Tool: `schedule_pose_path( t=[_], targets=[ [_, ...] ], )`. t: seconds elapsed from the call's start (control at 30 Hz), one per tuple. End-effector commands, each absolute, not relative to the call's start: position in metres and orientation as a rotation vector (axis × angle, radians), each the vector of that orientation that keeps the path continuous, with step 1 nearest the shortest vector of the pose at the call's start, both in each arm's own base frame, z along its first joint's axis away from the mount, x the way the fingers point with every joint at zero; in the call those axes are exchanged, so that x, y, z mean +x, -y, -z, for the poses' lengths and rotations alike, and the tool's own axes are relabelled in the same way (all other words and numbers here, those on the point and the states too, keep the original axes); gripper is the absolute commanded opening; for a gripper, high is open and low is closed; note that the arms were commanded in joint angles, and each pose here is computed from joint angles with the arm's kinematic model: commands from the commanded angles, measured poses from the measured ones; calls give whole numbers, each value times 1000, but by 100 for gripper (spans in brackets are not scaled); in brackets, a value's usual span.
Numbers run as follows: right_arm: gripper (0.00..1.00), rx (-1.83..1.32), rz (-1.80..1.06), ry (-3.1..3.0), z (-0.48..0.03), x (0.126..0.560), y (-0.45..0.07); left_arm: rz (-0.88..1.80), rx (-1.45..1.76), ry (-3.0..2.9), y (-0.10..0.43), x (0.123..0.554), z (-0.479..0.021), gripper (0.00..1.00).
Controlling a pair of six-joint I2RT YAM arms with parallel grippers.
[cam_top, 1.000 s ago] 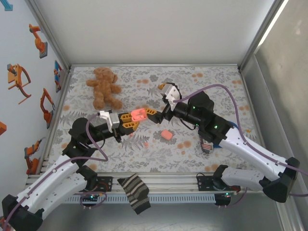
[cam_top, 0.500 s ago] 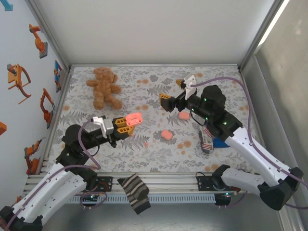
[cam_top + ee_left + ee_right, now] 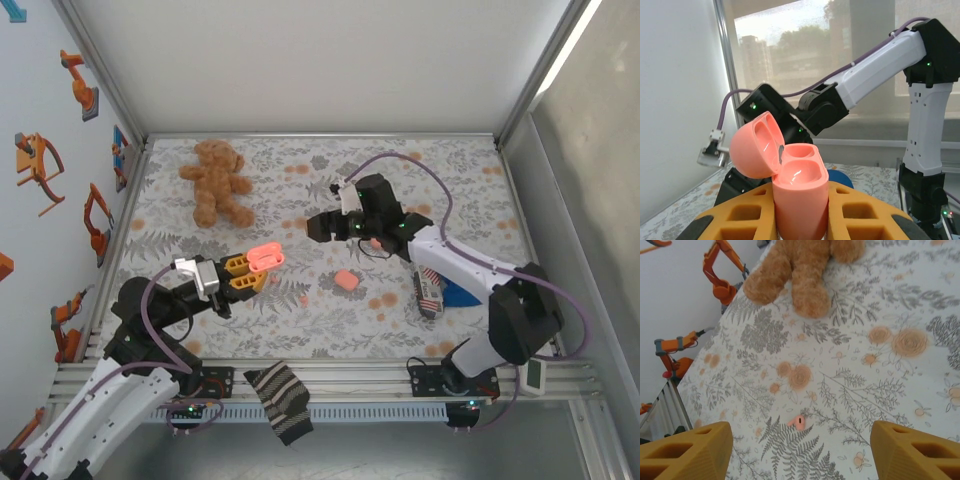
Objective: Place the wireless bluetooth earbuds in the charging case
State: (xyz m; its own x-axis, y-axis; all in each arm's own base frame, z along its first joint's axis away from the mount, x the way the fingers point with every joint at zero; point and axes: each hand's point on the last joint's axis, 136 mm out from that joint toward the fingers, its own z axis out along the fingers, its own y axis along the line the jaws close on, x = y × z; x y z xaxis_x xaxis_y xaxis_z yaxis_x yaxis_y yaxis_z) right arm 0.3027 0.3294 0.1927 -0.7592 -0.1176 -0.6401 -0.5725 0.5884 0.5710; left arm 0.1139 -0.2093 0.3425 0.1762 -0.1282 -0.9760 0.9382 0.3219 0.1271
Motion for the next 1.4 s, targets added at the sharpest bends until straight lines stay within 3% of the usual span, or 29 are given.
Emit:
schedule_pose_path(
  t=[0.0,0.33,0.47,0.83,1.37],
  targets=[
    [68,-510,-1192,-2342,-177,298,-351,942,926,-1130,208,113,-340,10],
    [46,-640,-1143,-2592,-94,275,-412,944,922,-1145,209,115,-340,10],
    [41,-683,-1092,-2649,-72,272,-425,943,920,-1151,209,116,-340,10],
    [35,-770,-1044,-2739,-37,259,-443,940,918,-1173,210,119,-337,10],
    [33,-875,-911,-2807,-18,244,-440,930,911,-1205,210,123,-334,10]
  ],
)
